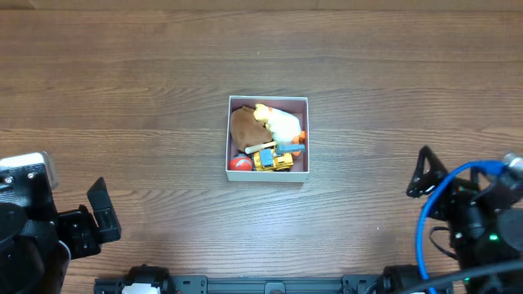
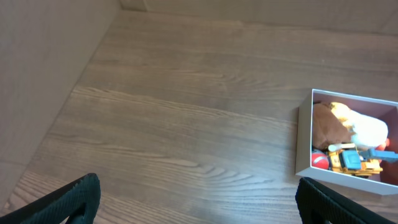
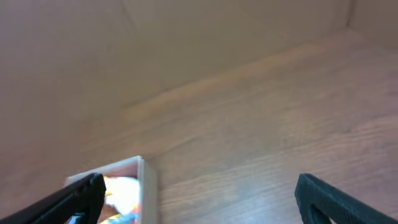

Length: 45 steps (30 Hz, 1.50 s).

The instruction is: Pack container

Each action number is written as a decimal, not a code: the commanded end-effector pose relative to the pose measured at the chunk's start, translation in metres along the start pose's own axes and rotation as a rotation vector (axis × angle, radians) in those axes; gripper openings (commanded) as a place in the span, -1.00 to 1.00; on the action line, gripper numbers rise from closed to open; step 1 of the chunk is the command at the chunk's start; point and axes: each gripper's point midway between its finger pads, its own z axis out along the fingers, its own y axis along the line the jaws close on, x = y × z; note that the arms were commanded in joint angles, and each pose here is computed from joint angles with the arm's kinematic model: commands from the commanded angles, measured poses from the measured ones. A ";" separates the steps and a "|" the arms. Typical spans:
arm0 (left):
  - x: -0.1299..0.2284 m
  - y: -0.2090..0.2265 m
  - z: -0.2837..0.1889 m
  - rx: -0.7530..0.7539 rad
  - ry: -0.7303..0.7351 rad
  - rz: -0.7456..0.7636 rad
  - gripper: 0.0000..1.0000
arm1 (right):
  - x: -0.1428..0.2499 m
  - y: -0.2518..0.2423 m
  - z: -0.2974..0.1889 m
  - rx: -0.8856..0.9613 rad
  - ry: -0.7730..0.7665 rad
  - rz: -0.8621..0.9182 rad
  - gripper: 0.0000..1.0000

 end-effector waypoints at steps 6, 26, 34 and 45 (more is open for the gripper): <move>-0.002 0.003 0.000 -0.016 -0.006 -0.019 1.00 | 0.093 -0.038 0.037 0.055 0.050 0.004 1.00; -0.002 0.003 0.000 -0.016 -0.006 -0.019 1.00 | 0.143 -0.054 0.078 0.017 -0.060 0.013 1.00; -0.002 0.003 0.000 -0.016 -0.006 -0.019 1.00 | 0.144 -0.053 0.096 -0.007 -0.125 0.018 1.00; -0.002 0.003 0.000 -0.016 -0.006 -0.019 1.00 | 0.141 -0.052 0.098 -0.017 -0.151 0.021 1.00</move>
